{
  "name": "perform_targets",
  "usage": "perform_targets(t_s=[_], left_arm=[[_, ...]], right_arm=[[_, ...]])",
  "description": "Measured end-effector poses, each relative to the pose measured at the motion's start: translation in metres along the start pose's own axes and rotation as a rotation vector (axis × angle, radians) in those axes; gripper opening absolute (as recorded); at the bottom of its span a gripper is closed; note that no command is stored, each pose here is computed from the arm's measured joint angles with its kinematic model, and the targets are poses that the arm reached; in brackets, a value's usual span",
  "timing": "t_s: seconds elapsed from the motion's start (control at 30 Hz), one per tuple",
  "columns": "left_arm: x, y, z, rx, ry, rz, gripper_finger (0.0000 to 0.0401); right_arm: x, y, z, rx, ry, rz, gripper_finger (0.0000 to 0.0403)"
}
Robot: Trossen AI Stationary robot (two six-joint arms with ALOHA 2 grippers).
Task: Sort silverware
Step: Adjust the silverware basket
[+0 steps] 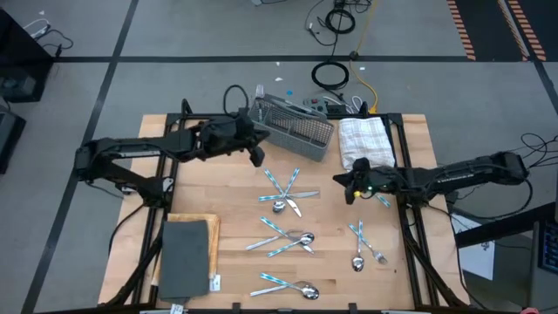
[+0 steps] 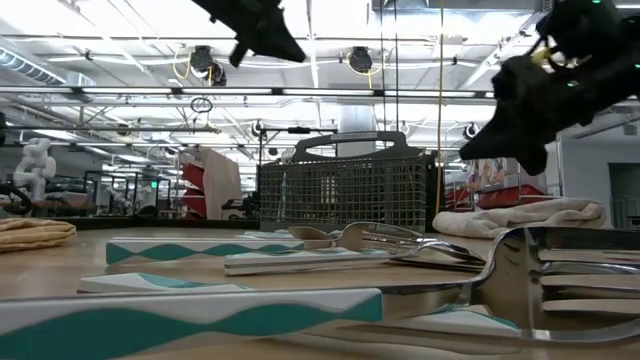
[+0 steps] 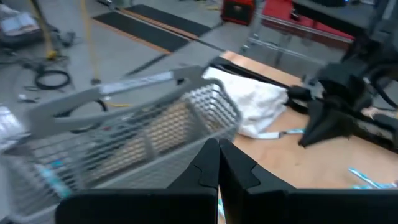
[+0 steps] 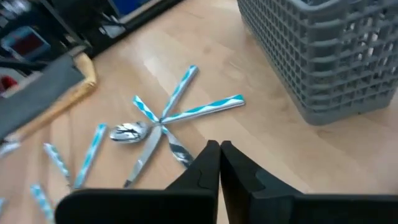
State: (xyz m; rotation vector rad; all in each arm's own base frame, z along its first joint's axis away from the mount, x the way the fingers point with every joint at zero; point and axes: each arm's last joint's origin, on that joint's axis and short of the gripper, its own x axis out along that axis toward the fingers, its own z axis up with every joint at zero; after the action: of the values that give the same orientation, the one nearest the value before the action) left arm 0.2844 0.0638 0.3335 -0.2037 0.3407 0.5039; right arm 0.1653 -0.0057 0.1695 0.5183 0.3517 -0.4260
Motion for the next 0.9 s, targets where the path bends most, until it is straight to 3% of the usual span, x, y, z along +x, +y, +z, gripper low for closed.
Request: perform_targets(t_s=[0.2, 0.47, 0.9], left_arm=[[-0.014, 0.006, -0.001, 0.016, 0.035, 0.067, 0.0000], [-0.015, 0.005, -0.005, 0.030, 0.074, 0.070, 0.0000], [-0.015, 0.005, -0.006, 0.039, 0.087, 0.073, 0.0006]], right_arm=[[0.024, 0.007, 0.003, -0.048, -0.024, -0.138, 0.0000], [0.051, 0.004, -0.002, -0.017, -0.080, -0.163, 0.0000], [0.068, -0.018, 0.000, 0.033, -0.101, -0.269, 0.0000]])
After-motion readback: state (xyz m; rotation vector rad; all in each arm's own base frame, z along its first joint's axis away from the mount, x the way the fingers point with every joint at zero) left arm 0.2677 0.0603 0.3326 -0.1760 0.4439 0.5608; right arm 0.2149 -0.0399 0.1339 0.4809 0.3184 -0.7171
